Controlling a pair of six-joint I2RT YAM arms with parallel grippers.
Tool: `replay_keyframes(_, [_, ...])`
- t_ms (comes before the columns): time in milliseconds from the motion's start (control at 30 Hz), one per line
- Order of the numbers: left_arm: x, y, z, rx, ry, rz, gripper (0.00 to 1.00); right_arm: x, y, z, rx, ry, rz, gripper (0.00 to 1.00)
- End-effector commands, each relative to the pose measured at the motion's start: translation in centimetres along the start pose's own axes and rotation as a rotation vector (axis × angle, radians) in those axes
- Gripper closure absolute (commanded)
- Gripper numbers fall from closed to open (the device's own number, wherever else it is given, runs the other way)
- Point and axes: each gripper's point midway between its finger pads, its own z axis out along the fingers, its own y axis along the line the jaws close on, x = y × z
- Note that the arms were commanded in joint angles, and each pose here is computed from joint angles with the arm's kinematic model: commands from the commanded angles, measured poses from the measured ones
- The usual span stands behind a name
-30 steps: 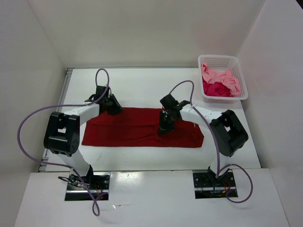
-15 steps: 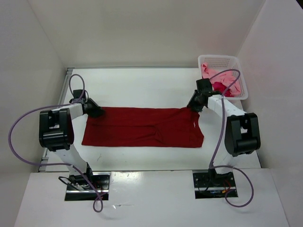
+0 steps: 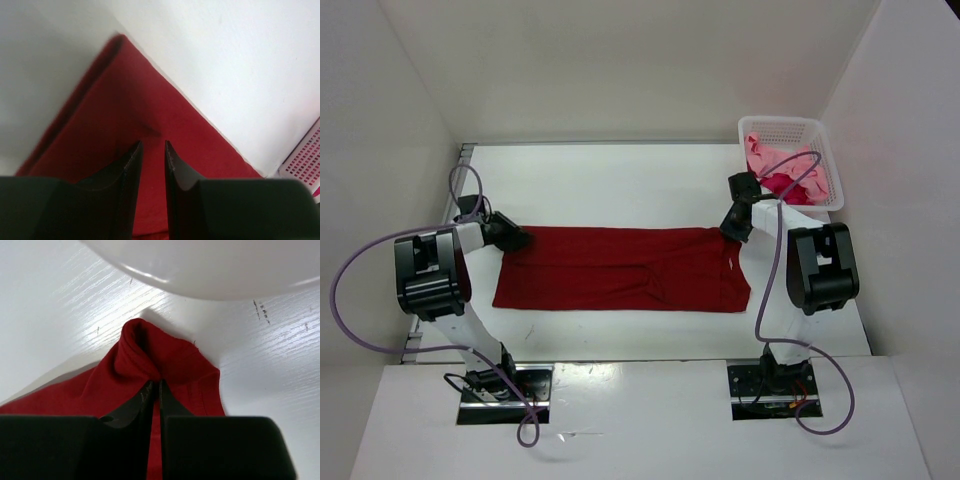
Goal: Fold and stack the t-shirts
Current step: Rotate the tshirt 90 degrees
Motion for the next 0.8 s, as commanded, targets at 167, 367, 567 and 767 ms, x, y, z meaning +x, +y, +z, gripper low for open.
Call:
replay_keyframes(167, [-2.0, 3.4, -1.5, -0.068, -0.059, -0.063, 0.68, -1.0, -1.2, 0.9, 0.071, -0.069, 0.031, 0.73])
replay_keyframes(367, [-3.6, 0.5, -3.8, 0.005, -0.128, -0.031, 0.68, -1.9, 0.8, -3.2, -0.050, -0.068, 0.008, 0.51])
replay_keyframes(567, [-2.1, -6.7, -5.5, 0.102, -0.133, 0.227, 0.68, -2.5, 2.7, -7.8, -0.163, -0.099, -0.009, 0.46])
replay_keyframes(767, [3.1, -9.4, -4.2, 0.104, -0.046, 0.378, 0.68, 2.9, 5.3, -7.7, -0.238, 0.025, -0.065, 0.88])
